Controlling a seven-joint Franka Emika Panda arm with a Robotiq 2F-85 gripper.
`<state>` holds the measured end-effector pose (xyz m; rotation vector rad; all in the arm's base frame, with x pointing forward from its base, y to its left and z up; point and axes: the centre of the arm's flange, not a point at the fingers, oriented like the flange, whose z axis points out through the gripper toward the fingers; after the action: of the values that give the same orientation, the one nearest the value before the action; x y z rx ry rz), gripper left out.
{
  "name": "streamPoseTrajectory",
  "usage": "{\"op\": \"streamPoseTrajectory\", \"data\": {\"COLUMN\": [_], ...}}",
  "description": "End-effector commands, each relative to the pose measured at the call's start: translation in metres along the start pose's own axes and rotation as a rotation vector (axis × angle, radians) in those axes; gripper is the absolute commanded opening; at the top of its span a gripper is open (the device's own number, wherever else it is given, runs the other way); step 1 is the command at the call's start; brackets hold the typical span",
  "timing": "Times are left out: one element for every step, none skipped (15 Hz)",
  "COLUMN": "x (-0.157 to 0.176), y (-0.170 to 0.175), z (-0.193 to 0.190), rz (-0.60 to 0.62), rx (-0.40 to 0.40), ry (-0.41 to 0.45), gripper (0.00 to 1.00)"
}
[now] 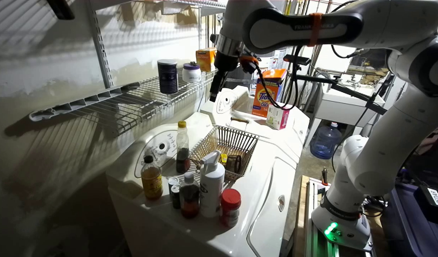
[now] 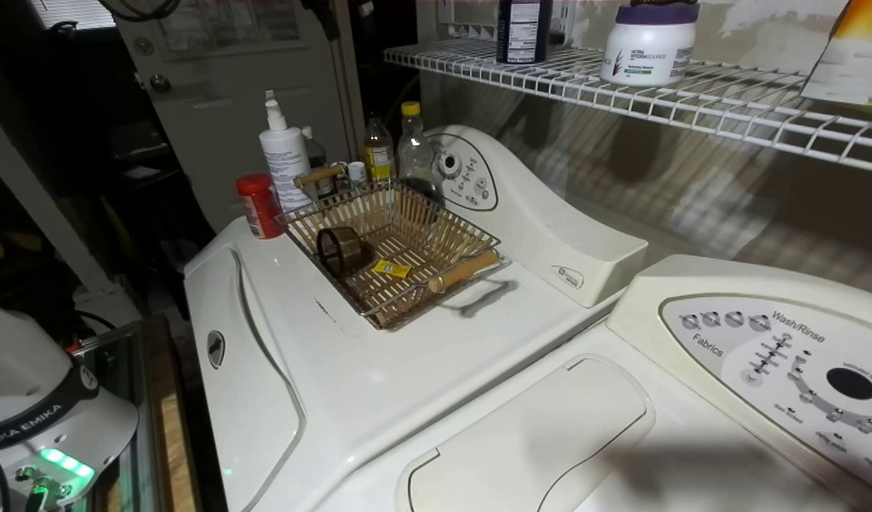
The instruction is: Flip the blue can twice
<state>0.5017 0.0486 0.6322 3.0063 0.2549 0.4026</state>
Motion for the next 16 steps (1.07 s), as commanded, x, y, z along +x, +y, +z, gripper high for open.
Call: {"op": "streamPoseTrajectory", "data": {"x": [0.004,0.006,0.007,0.007,0.008,0.008,0.008,0.012,0.017,0.022,0.026,0.03,0.034,0.038,0.042,0.048], "y": [0.0,0.0,0.0,0.0,0.0,0.0,0.0,0.001,0.004,0.007,0.01,0.015,0.019,0.026,0.032,0.039], "z": [-0.001,-0.001,0.0,0.0,0.0,0.0,0.0,-0.001,-0.004,-0.007,-0.01,-0.013,-0.014,-0.015,-0.015,-0.013], "rz": [-0.001,-0.001,-0.001,-0.001,-0.001,-0.001,-0.001,-0.002,-0.015,-0.016,-0.018,-0.024,-0.031,-0.033,-0.034,-0.038], "rx": [0.0,0.001,0.001,0.001,0.001,0.001,0.001,-0.001,-0.017,-0.023,-0.032,-0.037,-0.054,-0.067,-0.077,-0.079], "ry": [0.004,0.005,0.005,0.004,0.004,0.004,0.004,0.031,0.06,0.101,0.139,0.177,0.211,0.236,0.257,0.282], "gripper": [1.0,1.0,1.0,1.0,1.0,1.0,1.0,1.0,1.0,1.0,1.0,1.0,1.0,1.0,1.0,1.0]}}
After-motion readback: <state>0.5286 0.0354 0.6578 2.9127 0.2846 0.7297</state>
